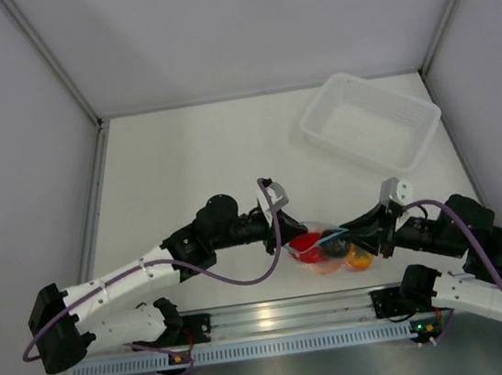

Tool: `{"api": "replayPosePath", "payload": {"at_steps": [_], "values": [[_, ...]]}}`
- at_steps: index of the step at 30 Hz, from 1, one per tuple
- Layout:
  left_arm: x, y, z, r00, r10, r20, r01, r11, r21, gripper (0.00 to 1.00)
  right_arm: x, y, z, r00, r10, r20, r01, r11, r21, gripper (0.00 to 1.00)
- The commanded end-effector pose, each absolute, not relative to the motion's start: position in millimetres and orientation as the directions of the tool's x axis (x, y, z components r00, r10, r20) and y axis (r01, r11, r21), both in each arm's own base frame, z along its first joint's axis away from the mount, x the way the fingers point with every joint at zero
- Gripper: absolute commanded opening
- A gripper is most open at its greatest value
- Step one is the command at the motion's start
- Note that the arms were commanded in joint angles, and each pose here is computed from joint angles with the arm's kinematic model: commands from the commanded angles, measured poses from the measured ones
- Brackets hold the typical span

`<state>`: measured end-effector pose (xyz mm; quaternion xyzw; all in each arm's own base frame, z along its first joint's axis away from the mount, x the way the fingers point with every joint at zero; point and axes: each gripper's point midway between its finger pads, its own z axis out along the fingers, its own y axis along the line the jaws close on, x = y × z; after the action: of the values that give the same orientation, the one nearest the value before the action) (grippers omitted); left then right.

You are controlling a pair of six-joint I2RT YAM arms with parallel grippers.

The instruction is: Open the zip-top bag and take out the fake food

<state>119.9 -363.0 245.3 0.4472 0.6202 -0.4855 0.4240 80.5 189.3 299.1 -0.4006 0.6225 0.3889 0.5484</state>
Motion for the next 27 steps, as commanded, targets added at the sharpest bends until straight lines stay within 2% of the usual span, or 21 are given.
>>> {"api": "replayPosePath", "payload": {"at_steps": [1,2,3,5,6,7,10,14,19,20,27], "values": [[159.3,-347.6,270.5,-0.225,-0.001,-0.974,0.906,0.367,-0.21,0.0,106.2,192.3,311.7,-0.122,0.007,-0.992,-0.859,0.5,0.109,0.23],[166.7,-341.6,274.2,-0.225,-0.023,-0.974,0.884,0.416,-0.213,0.0,115.9,188.6,310.2,-0.144,0.017,-0.989,-0.822,0.555,0.13,0.23],[178.9,-334.0,273.3,-0.234,-0.042,-0.971,0.842,0.491,-0.224,0.0,120.9,189.0,307.1,-0.192,0.036,-0.981,-0.792,0.585,0.177,0.33],[192.9,-321.8,272.0,-0.253,-0.063,-0.965,0.775,0.584,-0.241,0.0,136.5,183.1,304.2,-0.259,0.111,-0.959,-0.695,0.668,0.265,0.39],[207.5,-310.6,271.7,-0.267,-0.104,-0.958,0.696,0.667,-0.266,0.0,142.0,183.3,297.4,-0.287,0.123,-0.95,-0.66,0.693,0.289,0.5],[214.4,-303.9,271.2,-0.28,-0.127,-0.952,0.646,0.708,-0.285,0.0,145.5,182.9,294.9,-0.304,0.145,-0.942,-0.634,0.707,0.314,0.54],[230.9,-279.7,270.7,-0.309,-0.196,-0.93,0.484,0.809,-0.332,0.0,153.2,189.9,286.7,-0.347,0.234,-0.908,-0.578,0.709,0.404,0.56],[242.8,-255.2,266.9,-0.306,-0.285,-0.908,0.323,0.866,-0.381,0.0,161.3,203.1,274.1,-0.409,0.362,-0.838,-0.506,0.675,0.538,0.58],[248.6,-237.7,252.5,-0.308,-0.444,-0.842,0.159,0.848,-0.505,0.0,176.1,222.6,252.3,-0.457,0.484,-0.746,-0.415,0.625,0.661,0.58],[250.7,-234.1,249.7,-0.297,-0.467,-0.833,0.128,0.845,-0.519,0.0,178.1,230.3,238.0,-0.488,0.484,-0.727,-0.39,0.624,0.677,0.57],[255.1,-227.9,218.8,-0.275,-0.602,-0.75,-0.028,0.784,-0.62,0.0,192.1,272.3,230.9,-0.537,0.504,-0.676,-0.38,0.57,0.728,0.55]]}}
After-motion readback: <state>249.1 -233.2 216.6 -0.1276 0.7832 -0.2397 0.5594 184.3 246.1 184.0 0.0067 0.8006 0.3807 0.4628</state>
